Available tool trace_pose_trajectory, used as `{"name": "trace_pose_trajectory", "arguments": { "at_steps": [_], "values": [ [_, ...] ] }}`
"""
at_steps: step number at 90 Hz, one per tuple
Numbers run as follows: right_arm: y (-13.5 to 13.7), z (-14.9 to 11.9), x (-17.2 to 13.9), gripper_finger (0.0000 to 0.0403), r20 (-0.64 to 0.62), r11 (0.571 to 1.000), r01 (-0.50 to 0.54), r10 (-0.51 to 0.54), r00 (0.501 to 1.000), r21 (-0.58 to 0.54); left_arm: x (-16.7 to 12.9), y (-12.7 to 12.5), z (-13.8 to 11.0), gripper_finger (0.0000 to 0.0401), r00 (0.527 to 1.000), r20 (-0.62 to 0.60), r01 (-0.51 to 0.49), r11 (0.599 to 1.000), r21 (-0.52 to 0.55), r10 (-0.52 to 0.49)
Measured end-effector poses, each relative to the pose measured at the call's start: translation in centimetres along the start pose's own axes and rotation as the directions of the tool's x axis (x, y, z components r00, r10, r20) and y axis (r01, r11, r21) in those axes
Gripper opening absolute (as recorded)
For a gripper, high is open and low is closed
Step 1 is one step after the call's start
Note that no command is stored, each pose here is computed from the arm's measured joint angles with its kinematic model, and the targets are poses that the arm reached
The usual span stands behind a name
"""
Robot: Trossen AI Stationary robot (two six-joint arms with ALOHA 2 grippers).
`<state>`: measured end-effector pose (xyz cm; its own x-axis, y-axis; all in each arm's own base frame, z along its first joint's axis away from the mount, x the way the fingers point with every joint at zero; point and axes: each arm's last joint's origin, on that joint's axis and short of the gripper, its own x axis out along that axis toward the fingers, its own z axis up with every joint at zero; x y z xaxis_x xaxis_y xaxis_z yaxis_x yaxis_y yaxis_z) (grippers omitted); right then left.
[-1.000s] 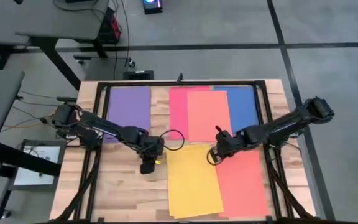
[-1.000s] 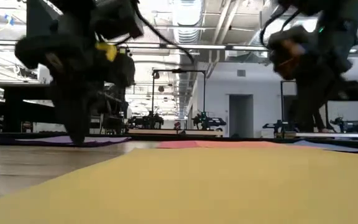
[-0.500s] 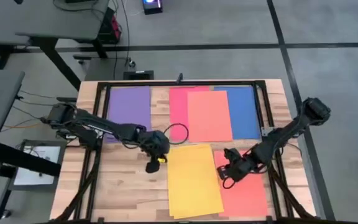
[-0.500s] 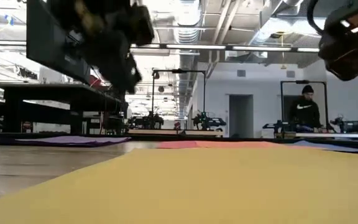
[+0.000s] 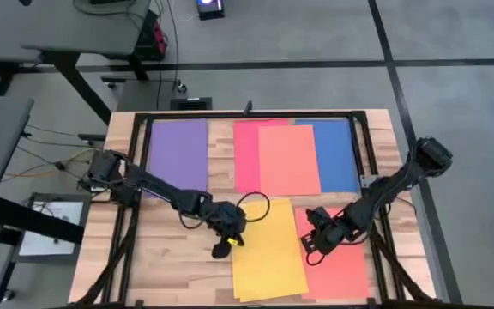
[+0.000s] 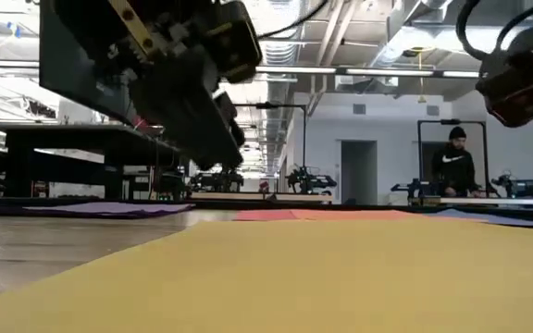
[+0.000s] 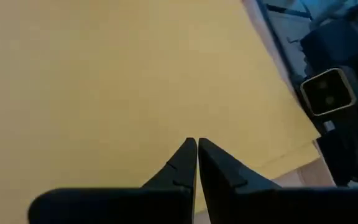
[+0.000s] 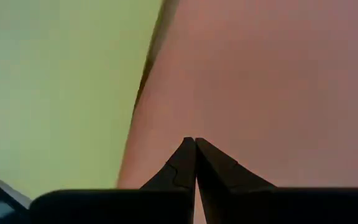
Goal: Organize paper
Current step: Adjust the stacked papers
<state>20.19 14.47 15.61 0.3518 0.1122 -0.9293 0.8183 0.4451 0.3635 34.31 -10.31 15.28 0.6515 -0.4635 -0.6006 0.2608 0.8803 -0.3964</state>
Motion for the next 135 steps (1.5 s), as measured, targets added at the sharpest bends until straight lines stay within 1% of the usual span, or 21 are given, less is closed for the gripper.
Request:
{"name": "trace_pose_trajectory", "arguments": {
  "at_steps": [22,35,46,59,85,93,101,111,118,125,135],
  "values": [
    [0.0,-0.3,1.5,0.0,-0.001,0.995,0.033,-0.033,0.999,-0.094,2.3,0.0,-1.0,0.0,0.998,-0.061,-0.003,0.998,-0.069,-0.001],
    [0.0,-0.5,1.8,0.0,-0.011,0.988,0.04,-0.042,0.999,-0.149,3.2,0.8,-2.3,0.0,0.987,-0.152,-0.07,0.988,-0.14,0.048],
    [0.0,-0.6,1.8,0.0,-0.017,0.983,0.037,-0.041,0.999,-0.178,3.4,1.1,-3.1,0.0,0.973,-0.222,-0.104,0.982,-0.16,0.067],
    [-0.2,-1.1,1.8,0.0,-0.025,0.979,0.042,-0.048,0.999,-0.197,3.0,1.1,-3.5,0.0,0.958,-0.277,-0.12,0.984,-0.134,0.079],
    [-0.6,-1.7,1.6,0.0,-0.03,0.972,0.074,-0.083,0.996,-0.225,1.5,1.0,-4.2,0.0,0.909,-0.402,-0.151,0.985,-0.083,0.106],
    [-0.6,-1.7,1.6,0.0,-0.029,0.971,0.079,-0.088,0.996,-0.225,1.1,0.9,-4.0,0.0,0.911,-0.397,-0.154,0.985,-0.084,0.109],
    [-0.6,-1.6,1.6,0.0,-0.029,0.971,0.08,-0.089,0.996,-0.224,0.6,0.9,-3.3,0.0,0.927,-0.357,-0.153,0.984,-0.089,0.112],
    [-0.6,-1.6,1.4,0.0,-0.031,0.972,0.075,-0.084,0.996,-0.224,-0.5,1.0,-2.3,0.0,0.939,-0.316,-0.18,0.977,-0.111,0.137],
    [-0.5,-1.5,0.9,0.0,-0.034,0.972,0.053,-0.063,0.997,-0.231,-1.4,0.9,-1.8,0.0,0.942,-0.3,-0.194,0.974,-0.113,0.153],
    [-0.3,-1.5,0.3,0.0,-0.04,0.955,0.016,-0.029,0.999,-0.295,-2.4,0.4,-1.1,0.0,0.953,-0.264,-0.181,0.977,-0.11,0.147],
    [0.0,-1.5,-0.5,0.0,-0.045,0.903,-0.02,0.0,0.999,-0.429,-3.8,-0.4,-0.2,0.0,0.964,-0.228,-0.163,0.981,-0.104,0.136]
  ]
}}
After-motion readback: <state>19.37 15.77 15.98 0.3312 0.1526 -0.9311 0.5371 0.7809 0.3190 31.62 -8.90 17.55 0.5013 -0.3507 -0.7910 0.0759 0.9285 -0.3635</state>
